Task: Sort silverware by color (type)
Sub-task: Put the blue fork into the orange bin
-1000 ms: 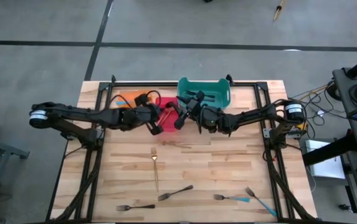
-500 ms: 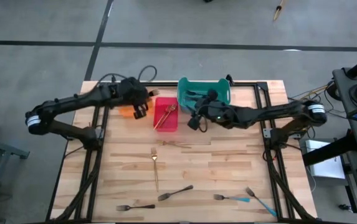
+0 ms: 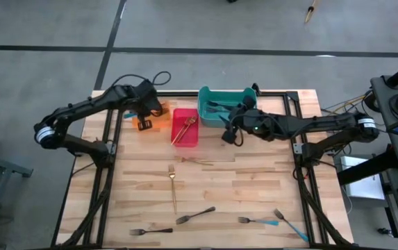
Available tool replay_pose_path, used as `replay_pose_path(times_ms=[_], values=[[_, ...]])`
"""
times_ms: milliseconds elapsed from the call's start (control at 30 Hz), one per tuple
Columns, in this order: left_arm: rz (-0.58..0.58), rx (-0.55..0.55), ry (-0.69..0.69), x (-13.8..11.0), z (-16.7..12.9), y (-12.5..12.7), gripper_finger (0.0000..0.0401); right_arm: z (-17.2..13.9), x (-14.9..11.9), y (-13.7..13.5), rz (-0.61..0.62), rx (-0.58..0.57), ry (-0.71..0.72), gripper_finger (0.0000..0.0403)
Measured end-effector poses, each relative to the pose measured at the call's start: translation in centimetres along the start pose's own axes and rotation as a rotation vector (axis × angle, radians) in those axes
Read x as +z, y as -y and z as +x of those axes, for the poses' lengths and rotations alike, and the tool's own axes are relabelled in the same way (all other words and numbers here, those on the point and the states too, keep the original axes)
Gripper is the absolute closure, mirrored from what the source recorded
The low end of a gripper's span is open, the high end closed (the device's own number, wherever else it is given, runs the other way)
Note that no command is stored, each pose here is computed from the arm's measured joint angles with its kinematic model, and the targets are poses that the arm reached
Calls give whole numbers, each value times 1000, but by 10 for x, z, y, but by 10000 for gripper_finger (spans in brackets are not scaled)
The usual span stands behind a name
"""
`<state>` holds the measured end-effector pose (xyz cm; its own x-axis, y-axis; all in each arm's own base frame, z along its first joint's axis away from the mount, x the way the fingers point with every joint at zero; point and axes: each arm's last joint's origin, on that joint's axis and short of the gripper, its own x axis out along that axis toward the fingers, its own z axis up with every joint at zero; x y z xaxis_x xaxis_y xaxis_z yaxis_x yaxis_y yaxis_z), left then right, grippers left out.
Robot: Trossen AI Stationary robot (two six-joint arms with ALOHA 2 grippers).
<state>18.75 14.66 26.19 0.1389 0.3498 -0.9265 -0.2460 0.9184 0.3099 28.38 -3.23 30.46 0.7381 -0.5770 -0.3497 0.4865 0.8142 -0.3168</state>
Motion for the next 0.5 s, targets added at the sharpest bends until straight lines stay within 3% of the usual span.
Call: replay_pose_path(times_ms=[100,267,500], values=[[20,-17,-51,0,8,1,401,4,-7,-3,-26,4,-29,227],[130,42,-164,5,26,-1,401,7,-16,-6,-70,7,-55,227],[251,-32,-302,15,54,-13,401,12,-23,0,-107,-13,-79,227]])
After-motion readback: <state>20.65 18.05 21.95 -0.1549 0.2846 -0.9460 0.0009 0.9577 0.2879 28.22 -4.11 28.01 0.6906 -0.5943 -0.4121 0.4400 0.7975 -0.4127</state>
